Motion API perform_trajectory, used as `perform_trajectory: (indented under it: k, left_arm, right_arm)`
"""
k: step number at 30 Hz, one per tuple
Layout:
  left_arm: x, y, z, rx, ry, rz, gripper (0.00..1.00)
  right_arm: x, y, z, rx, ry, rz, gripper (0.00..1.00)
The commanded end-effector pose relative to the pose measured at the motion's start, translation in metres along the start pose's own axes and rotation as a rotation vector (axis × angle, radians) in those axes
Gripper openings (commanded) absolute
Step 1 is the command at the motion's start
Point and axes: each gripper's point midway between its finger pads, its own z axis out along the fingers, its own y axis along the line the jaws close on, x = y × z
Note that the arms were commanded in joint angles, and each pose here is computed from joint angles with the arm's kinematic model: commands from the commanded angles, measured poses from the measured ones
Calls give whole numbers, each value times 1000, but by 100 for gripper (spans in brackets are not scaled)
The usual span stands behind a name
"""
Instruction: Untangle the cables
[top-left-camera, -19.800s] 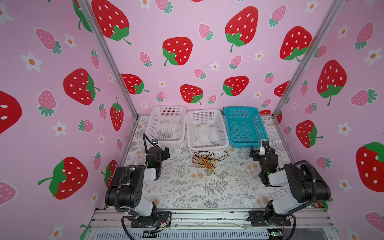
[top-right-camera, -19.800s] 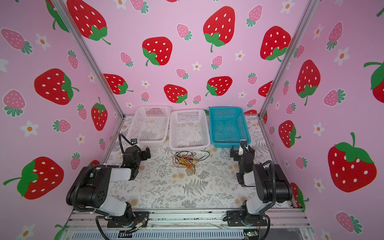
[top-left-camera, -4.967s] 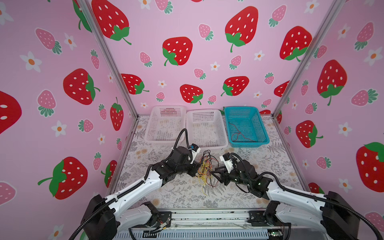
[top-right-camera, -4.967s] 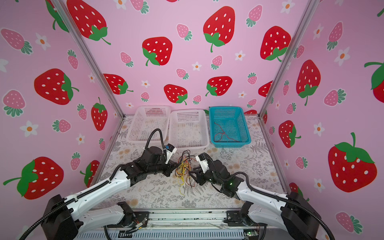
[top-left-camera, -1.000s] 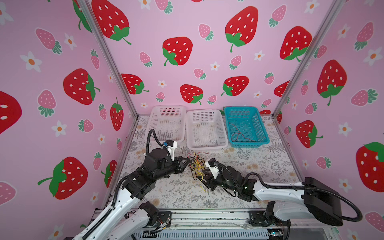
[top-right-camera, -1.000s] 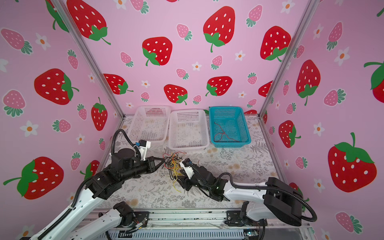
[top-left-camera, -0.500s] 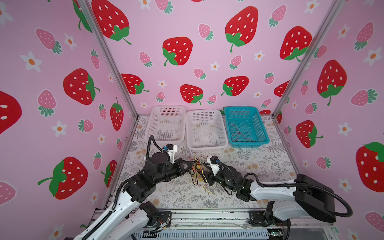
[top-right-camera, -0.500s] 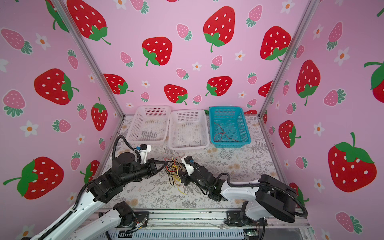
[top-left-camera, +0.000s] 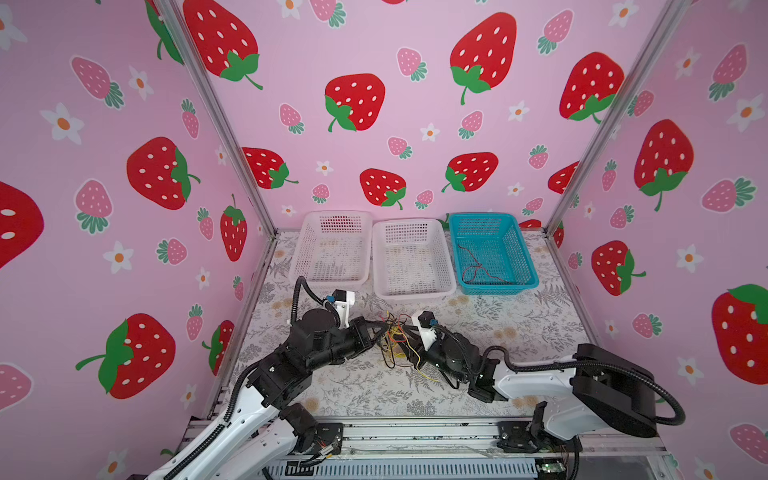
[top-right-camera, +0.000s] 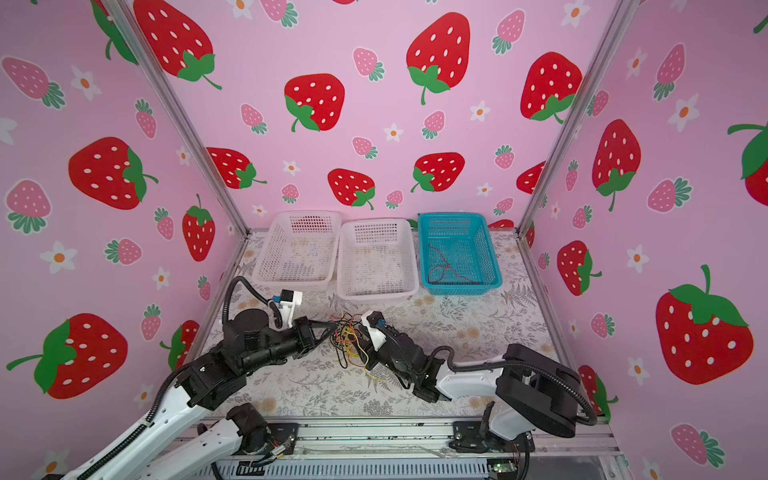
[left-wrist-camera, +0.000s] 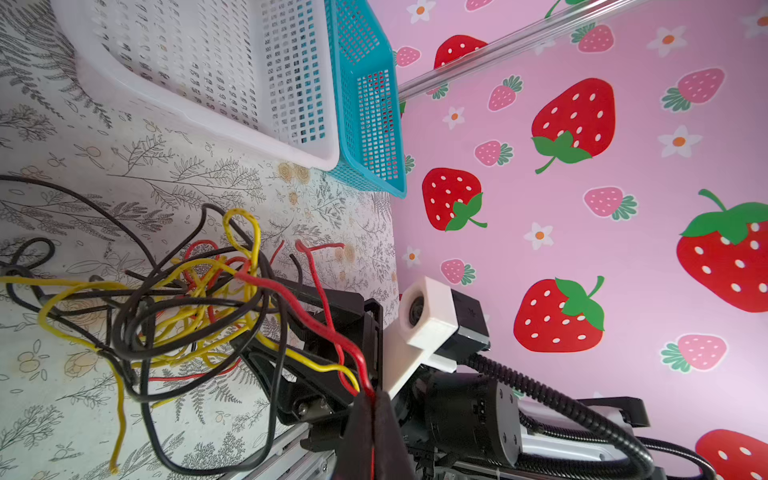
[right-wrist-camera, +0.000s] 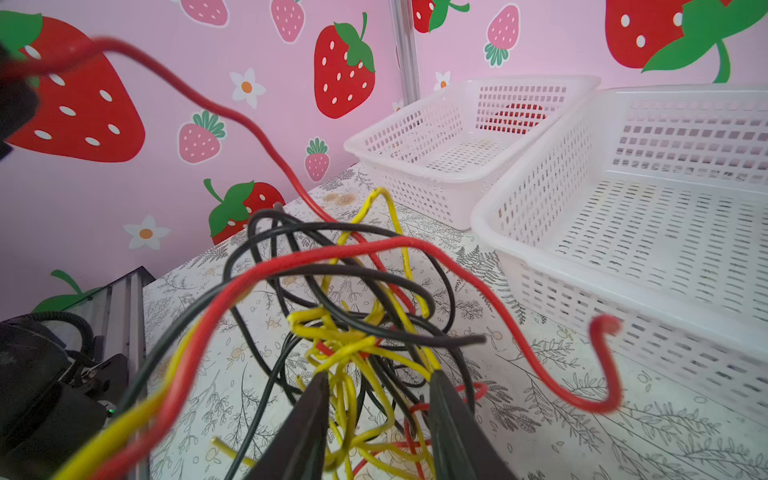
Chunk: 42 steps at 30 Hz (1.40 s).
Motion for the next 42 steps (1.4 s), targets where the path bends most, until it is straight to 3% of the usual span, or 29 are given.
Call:
perform_trajectory:
  k: [1,5,10,17,33,39,42]
  left_arm:
    - [-7,-17,-4,67,-35,-7,0]
    - [-10,-21,-8,73,-55,-5,0]
    - [-14,-23,-9,85,-75,-12,0]
    - [-17,-31,-12,110,-88,-21,0]
    - [-68,-154,-85,270,-257,146,0]
    - [-82,-180,-109,259,-326,246,0]
    - [-90,-175,-112,197,-360,273,0]
  right_arm:
    - [-19,10,4,-34,-63,9,39]
    - [-8,7,6,-22,-42,10,29]
    - [-4,11,7,-48,-44,30,27]
    - [0,2,5,0,-42,23,0]
    - [79,-48,-29,187,98,136,0]
    - [107,-71,-47,291,167,162,0]
    - [121,-90,-65,364,188,219,0]
